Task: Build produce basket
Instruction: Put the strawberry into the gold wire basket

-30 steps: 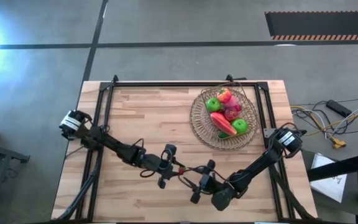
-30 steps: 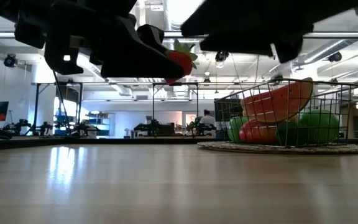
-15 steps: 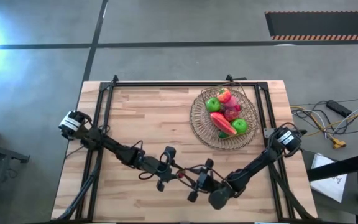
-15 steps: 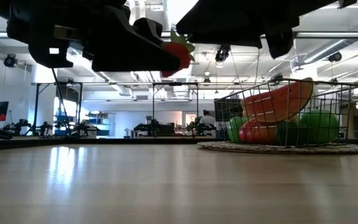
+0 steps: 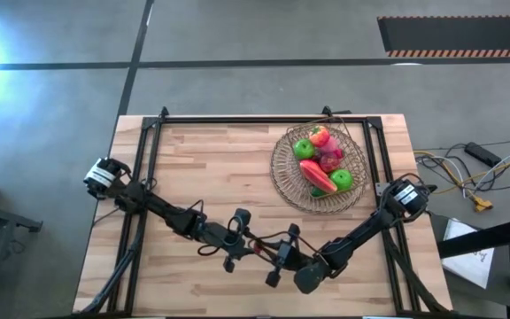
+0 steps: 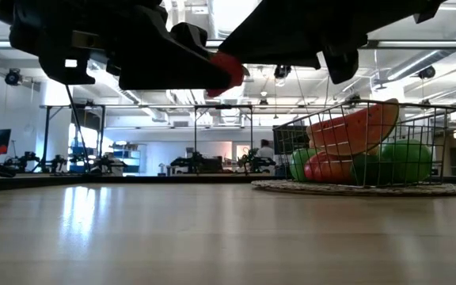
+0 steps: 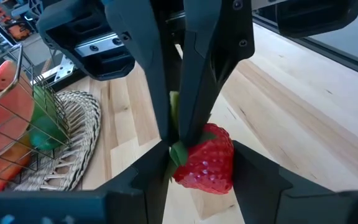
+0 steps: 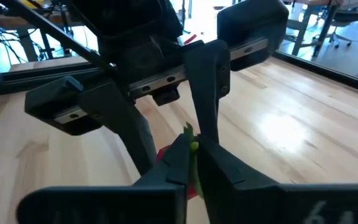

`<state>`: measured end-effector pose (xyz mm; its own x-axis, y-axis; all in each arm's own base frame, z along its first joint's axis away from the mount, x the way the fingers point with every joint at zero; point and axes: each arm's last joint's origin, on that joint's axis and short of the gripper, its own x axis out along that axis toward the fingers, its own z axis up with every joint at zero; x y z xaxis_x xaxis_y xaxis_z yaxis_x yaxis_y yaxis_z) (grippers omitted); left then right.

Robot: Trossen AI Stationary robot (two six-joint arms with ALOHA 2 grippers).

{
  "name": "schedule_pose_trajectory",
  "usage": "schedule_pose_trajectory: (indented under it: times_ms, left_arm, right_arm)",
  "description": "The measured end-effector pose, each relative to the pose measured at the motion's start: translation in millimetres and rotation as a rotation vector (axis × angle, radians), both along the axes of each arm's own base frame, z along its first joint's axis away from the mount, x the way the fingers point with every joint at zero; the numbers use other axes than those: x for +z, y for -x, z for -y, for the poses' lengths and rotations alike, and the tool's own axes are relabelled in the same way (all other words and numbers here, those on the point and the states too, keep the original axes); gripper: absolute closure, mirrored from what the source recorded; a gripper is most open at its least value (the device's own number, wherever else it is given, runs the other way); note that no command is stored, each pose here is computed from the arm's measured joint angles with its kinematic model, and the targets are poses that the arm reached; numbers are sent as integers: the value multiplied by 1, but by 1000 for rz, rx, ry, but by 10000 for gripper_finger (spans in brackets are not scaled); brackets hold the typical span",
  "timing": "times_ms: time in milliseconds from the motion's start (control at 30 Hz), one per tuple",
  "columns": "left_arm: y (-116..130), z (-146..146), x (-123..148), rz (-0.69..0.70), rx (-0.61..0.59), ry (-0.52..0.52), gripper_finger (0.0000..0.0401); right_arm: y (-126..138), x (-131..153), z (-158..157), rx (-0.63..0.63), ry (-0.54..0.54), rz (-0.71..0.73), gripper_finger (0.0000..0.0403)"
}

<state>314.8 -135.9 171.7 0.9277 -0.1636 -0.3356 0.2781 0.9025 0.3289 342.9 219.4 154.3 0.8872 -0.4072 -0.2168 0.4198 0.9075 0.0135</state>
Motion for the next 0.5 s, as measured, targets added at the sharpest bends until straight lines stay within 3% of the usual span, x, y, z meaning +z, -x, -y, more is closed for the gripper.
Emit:
schedule_pose_trajectory:
  times_ms: [200,500]
  left_arm:
    - [0,-1,0,1,4,1,246]
    - [-1,-8,-5,-34,24,-13,117]
  right_arm:
    - [2,0,-2,7,9,-12,394]
    - [18,4,-1,-39,-4,-95,394]
